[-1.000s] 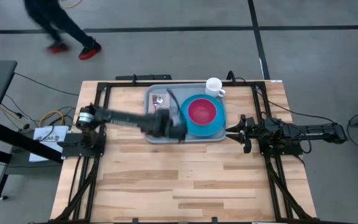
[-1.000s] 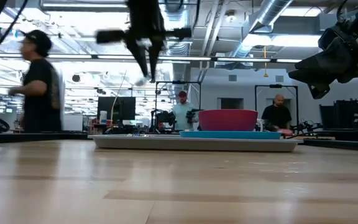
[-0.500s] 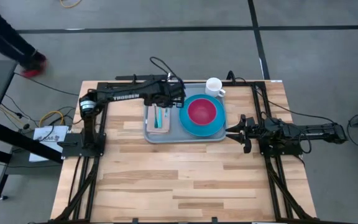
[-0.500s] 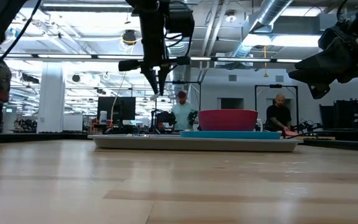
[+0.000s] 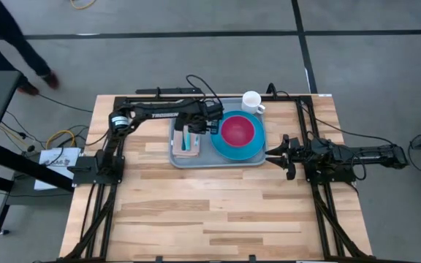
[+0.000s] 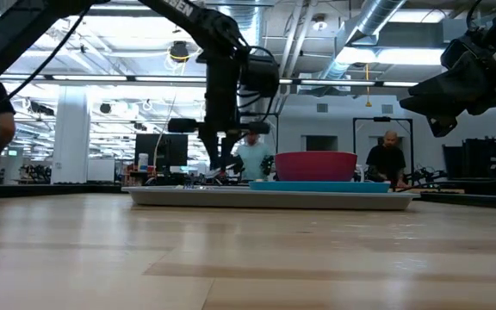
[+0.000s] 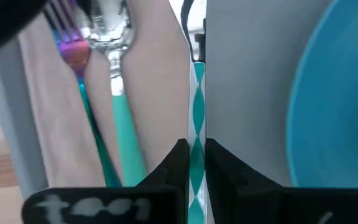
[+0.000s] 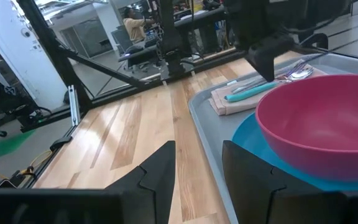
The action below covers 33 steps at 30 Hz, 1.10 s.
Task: Set up tray
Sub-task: Put the green knife on the light brown napkin
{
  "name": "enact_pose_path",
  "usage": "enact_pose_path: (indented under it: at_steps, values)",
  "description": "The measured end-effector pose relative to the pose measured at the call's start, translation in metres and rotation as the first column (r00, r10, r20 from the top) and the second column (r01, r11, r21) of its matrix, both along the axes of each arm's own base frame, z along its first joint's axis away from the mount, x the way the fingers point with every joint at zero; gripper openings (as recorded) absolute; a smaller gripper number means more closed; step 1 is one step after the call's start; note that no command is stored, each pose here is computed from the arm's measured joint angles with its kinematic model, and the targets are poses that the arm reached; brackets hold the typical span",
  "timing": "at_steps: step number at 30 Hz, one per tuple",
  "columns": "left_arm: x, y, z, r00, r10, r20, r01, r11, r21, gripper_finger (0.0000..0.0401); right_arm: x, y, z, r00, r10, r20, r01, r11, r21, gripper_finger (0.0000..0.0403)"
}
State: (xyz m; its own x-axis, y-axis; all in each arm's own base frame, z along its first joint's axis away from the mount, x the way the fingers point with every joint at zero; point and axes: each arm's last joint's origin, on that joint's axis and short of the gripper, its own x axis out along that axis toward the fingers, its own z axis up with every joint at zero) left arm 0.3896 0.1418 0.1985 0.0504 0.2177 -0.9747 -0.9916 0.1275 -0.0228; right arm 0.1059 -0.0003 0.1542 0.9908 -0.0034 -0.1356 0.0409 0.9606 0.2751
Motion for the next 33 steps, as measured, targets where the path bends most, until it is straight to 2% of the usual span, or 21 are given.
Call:
enact_pose_path:
  at_steps: [3,7,17,24,27,33]
  values:
    - [-0.001,0.002,0.002,1.0,0.028,0.0,-0.028,0.999,0.032,0.0013,0.0,0.0,0.0,1.0,0.0,0.0,0.0,1.0,0.0,0.0123]
    - [-0.008,0.01,0.001,0.999,0.05,-0.021,-0.051,0.998,-0.024,0.0013,0.0,0.0,0.0,1.0,0.0,0.001,0.0,1.0,0.0,0.0123]
    - [-0.012,0.02,0.001,0.998,0.056,-0.019,-0.057,0.997,-0.053,0.0012,0.0,0.0,0.0,1.0,0.0,0.0,0.0,1.0,0.0,0.0123]
    - [-0.018,0.007,-0.025,0.998,0.039,-0.046,-0.044,0.993,-0.111,0.0012,0.0,0.0,0.0,1.0,0.0,0.0,0.0,1.0,0.0,0.0123]
    - [-0.016,0.001,-0.038,0.999,0.03,-0.019,-0.032,0.993,-0.11,0.0012,0.0,0.0,0.0,1.0,0.0,0.0,0.0,1.0,0.0,0.0123]
    - [-0.015,-0.001,-0.046,0.998,0.062,0.027,-0.059,0.991,-0.117,0.0012,0.0,0.0,0.0,1.0,0.0,0.001,0.0,1.0,0.0,0.0123]
